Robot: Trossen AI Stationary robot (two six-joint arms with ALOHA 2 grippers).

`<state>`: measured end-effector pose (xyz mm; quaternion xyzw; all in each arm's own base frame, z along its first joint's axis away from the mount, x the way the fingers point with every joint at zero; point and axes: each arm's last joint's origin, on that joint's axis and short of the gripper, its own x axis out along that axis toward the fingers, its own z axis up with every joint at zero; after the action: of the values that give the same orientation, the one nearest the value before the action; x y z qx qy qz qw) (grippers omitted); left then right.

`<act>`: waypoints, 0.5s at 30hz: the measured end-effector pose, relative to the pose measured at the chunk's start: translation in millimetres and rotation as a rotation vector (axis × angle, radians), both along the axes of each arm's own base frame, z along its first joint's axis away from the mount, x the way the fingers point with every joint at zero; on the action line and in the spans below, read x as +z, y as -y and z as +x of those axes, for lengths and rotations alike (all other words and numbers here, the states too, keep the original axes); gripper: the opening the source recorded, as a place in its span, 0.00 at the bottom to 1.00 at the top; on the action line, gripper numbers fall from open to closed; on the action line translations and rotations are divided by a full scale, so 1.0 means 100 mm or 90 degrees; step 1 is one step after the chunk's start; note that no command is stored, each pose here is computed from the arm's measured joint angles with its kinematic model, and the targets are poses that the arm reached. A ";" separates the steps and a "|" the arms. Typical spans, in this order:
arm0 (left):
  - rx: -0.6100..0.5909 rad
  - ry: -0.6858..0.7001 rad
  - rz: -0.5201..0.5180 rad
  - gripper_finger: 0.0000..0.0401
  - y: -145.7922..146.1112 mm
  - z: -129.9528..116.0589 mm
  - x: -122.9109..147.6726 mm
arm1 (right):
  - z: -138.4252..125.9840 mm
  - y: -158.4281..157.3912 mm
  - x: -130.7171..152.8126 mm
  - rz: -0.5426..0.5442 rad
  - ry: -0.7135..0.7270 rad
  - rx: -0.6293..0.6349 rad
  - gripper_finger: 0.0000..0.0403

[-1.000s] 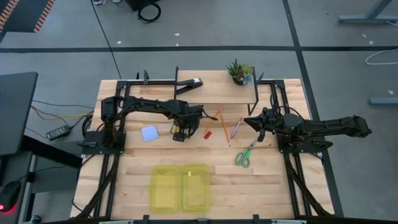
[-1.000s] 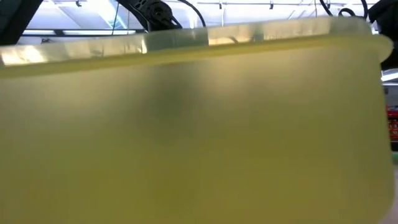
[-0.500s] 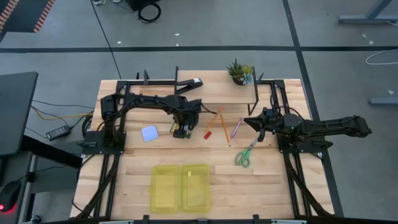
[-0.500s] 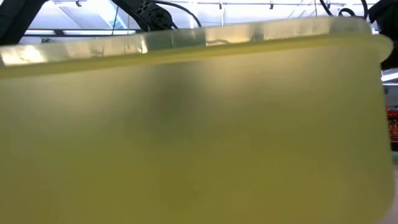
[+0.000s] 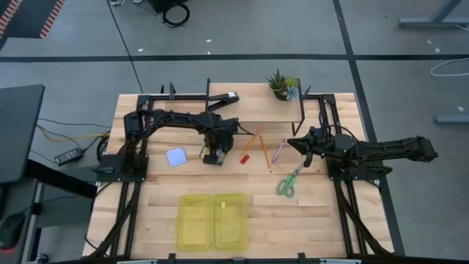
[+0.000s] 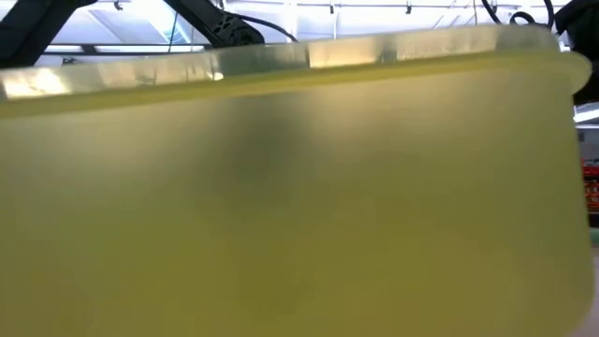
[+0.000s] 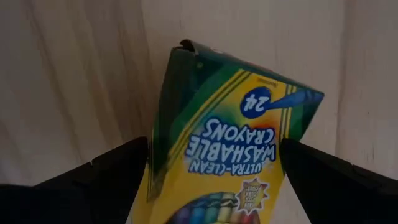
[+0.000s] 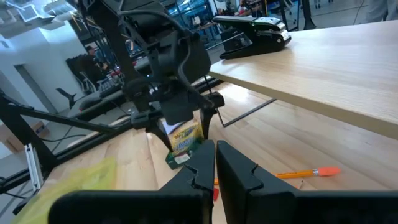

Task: Pack school essentials
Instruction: Put the yellow crayon box into the yellow supply box

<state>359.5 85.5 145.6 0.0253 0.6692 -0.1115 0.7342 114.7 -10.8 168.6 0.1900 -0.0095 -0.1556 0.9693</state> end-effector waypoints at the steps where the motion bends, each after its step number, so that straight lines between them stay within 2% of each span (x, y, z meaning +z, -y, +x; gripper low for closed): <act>1: -0.006 0.001 0.004 0.94 0.02 0.00 0.01 | 0.00 0.00 0.00 0.000 0.000 0.000 0.06; 4: -0.026 -0.004 0.038 0.94 0.06 0.02 -0.03 | 0.00 0.00 0.00 0.000 0.000 0.000 0.06; 11: -0.036 -0.008 0.040 0.94 0.08 0.01 0.00 | 0.00 0.00 0.00 0.000 0.000 0.000 0.06; 15: -0.036 -0.017 0.035 0.90 0.09 -0.01 0.00 | 0.00 0.00 0.00 0.001 0.001 0.000 0.06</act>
<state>358.7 76.8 145.3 0.0633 0.6808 -0.1142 0.7208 114.7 -10.8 168.7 0.1909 -0.0100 -0.1555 0.9692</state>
